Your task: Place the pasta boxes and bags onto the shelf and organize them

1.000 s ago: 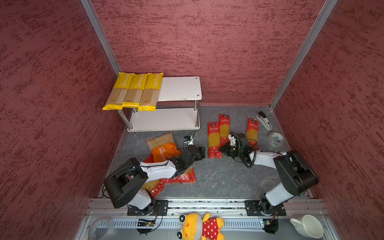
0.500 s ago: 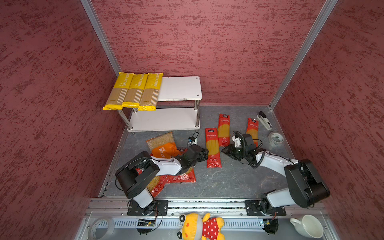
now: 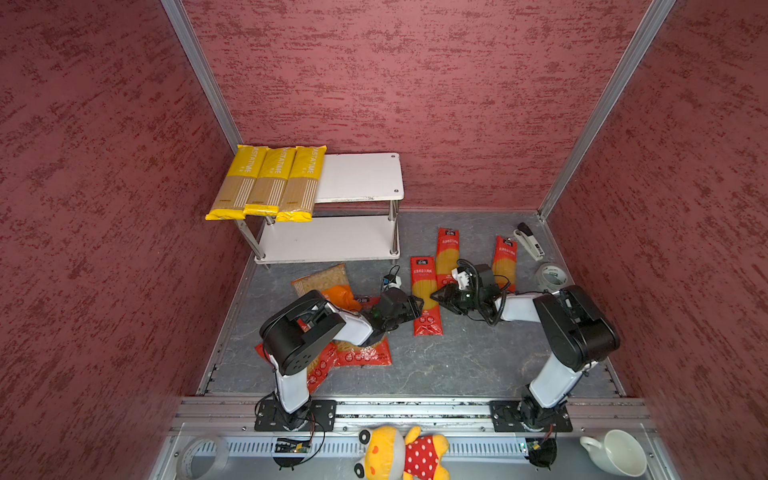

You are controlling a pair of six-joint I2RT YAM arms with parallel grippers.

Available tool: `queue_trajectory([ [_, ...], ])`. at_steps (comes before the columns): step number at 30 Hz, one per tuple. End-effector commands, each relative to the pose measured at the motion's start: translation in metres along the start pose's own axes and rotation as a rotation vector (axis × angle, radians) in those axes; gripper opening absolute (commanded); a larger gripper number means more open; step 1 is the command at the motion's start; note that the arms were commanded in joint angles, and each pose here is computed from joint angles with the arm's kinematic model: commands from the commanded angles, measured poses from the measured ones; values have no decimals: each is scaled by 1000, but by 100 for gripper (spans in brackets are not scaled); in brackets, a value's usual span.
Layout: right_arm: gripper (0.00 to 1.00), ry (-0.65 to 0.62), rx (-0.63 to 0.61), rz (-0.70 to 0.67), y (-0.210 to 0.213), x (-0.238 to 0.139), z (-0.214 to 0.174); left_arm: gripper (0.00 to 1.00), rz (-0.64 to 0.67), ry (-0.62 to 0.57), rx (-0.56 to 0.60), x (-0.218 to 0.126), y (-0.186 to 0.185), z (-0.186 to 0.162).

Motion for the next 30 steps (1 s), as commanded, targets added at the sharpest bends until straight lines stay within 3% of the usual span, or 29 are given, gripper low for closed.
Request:
queue_trajectory([
  [1, 48, 20, 26, 79, 5, 18, -7, 45, -24, 13, -32, 4, 4, -2],
  [5, 45, 32, 33, 129, 9, 29, -17, 30, -65, 9, -54, 5, 5, -2],
  [10, 33, 6, 15, 138, 10, 25, -21, 24, -110, 1, -65, 2, 2, -1],
  [16, 17, -40, -26, 154, 20, 13, -20, 27, -138, -33, -83, -14, -1, 11],
  [24, 7, -215, -95, 224, 52, -17, -7, 34, -167, -79, -80, -47, -16, 31],
  [30, 1, -404, -225, 288, 90, -55, 4, 38, -214, -141, -80, -77, -27, 44],
])
Point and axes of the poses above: each gripper's point midway between its finger pads, its own x axis out along the fingers, its own y axis along the line the jaws close on, z = x × y, the point moved 8 cm from there along -x, back along the fingers
